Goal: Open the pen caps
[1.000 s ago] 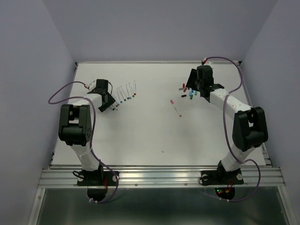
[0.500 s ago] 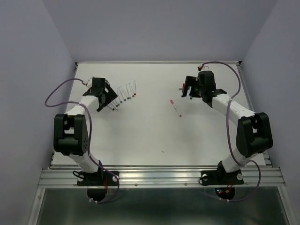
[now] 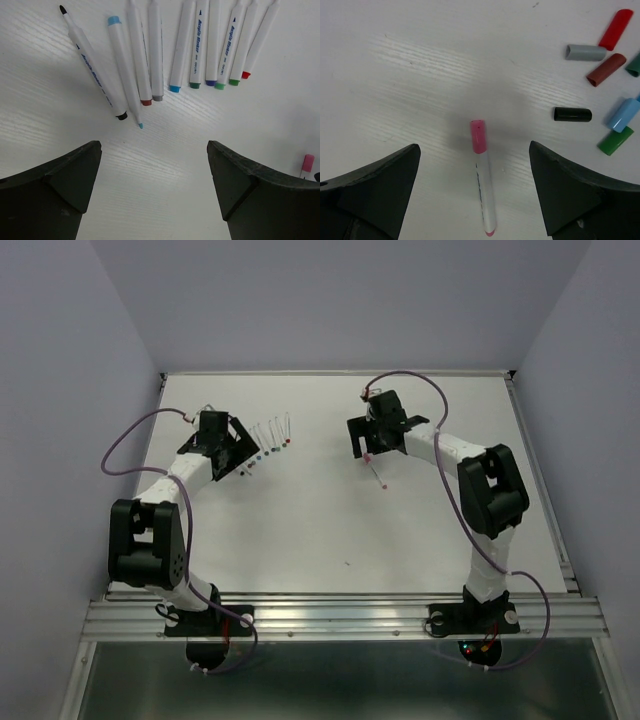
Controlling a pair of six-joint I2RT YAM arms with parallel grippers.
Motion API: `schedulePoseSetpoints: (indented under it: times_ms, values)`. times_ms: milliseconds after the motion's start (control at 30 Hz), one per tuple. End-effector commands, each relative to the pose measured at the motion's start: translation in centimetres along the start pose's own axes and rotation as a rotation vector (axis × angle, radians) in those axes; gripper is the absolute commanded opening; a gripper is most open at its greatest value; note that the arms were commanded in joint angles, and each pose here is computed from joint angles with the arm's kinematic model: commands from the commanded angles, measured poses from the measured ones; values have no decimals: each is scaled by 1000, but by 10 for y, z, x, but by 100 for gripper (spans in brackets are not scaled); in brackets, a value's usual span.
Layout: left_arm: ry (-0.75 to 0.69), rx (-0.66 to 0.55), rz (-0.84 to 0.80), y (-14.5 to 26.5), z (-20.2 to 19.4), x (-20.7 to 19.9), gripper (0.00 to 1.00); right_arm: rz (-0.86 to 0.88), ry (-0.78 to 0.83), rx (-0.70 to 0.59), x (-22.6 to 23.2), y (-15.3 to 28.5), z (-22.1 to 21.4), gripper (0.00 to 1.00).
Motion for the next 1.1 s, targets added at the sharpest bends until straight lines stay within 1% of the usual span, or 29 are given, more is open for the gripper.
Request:
schedulePoseSetpoints:
  times_ms: [0,67,133,233,300,433,533,600,667,700,767,800,900,1000,1067]
  values:
    - [-17,-7,-47,8,1,-8,99,14,82,44,5,-5,6,89]
    - [-22,-2,-49,7,-1,-7,99,25,86,58,7,-10,4,78]
    - [-21,3,-51,6,-2,-7,99,57,96,63,12,-15,4,76]
    - [-24,5,-52,4,-3,-8,99,80,110,81,19,-21,-1,65]
    - [-27,5,-52,4,-3,-7,99,79,116,100,20,-27,-6,63]
    - [-26,4,-54,4,-3,-7,99,77,119,125,20,-35,-13,62]
    - [-29,1,-59,5,-2,-9,99,71,117,138,20,-41,-16,55]
    - [-28,14,-71,6,-4,-10,99,66,113,143,19,-44,-16,44]
    - [-28,24,-81,7,-5,-12,99,68,109,146,20,-44,-18,30]
    - [-29,26,-83,7,-6,-13,99,68,104,148,20,-44,-18,21]
    - [-30,26,-86,8,-5,-13,99,66,97,148,20,-41,-19,15]
    - [-28,25,-88,8,-5,-13,99,59,91,146,19,-39,-18,10]
    - [-31,26,-90,9,-6,-14,99,39,72,122,16,-29,-10,1]
    - [-59,37,-134,13,-8,-23,99,14,32,56,12,-15,11,1]
    - [-98,66,-211,21,-15,-35,99,4,-18,-5,10,1,30,1]
Point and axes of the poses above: each gripper's point midway between its finger pads, its own y axis back along the fingers, its own x axis along the line the jaws close on, z = x × y, the point moved 2 cm from there along y, back along the fingers, and after that the axes turned 15 degrees about y, right-handed, at the moved point
